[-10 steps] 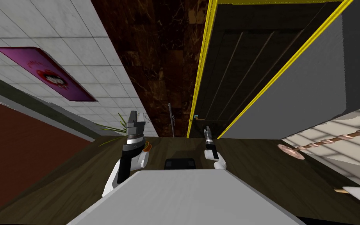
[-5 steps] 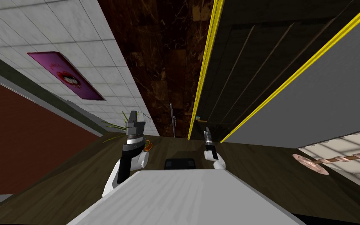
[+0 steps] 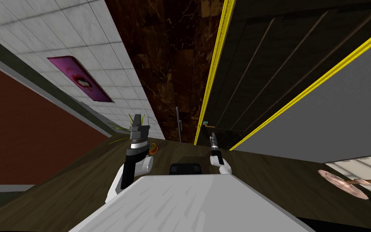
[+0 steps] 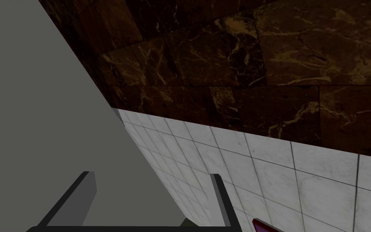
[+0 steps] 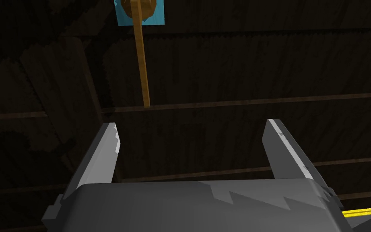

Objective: Pull the door open

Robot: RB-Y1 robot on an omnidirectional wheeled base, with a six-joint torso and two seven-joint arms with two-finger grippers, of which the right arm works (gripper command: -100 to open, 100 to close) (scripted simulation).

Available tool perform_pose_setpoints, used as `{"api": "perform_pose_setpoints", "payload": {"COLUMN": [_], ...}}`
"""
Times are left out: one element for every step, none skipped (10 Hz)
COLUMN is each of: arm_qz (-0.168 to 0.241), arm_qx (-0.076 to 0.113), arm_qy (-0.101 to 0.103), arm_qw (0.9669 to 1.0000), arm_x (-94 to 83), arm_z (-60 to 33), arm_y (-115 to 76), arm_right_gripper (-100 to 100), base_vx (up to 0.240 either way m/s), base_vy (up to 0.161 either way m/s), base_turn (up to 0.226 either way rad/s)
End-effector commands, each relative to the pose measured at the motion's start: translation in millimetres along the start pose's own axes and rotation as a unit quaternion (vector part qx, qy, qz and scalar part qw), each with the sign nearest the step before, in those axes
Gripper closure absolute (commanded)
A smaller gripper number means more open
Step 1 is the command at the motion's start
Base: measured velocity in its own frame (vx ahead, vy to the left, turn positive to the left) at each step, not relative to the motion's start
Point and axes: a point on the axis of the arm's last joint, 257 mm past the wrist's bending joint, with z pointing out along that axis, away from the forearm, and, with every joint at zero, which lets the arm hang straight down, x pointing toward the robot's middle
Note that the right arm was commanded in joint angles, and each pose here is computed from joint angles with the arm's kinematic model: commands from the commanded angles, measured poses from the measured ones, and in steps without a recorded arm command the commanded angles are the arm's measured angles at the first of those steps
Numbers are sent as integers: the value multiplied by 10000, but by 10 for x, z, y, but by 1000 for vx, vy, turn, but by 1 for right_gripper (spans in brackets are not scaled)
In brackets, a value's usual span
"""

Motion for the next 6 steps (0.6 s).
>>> {"api": "perform_pose_setpoints", "payload": {"arm_qz": [25,39,53,72,90,99], "arm_qx": [107,169,227,312,390,432], "arm_qy": [-30,-46,-62,-86,-108,-120], "arm_qw": [9999,9998,9997,9994,9991,9989], "arm_x": [-30,-40,-50,-65,-78,-85], "arm_z": [-18,-28,-38,-53,-68,-77], "arm_y": [-92,-144,-193,-263,-326,-360], "arm_right_gripper": [-100,-100,-100,-100,-100,-100], "base_vx": [44,45,38,36,47,44], "base_vy": [-69,-57,-61,-77,-81,-68], "base_turn": [106,119,117,139,140,124]}}
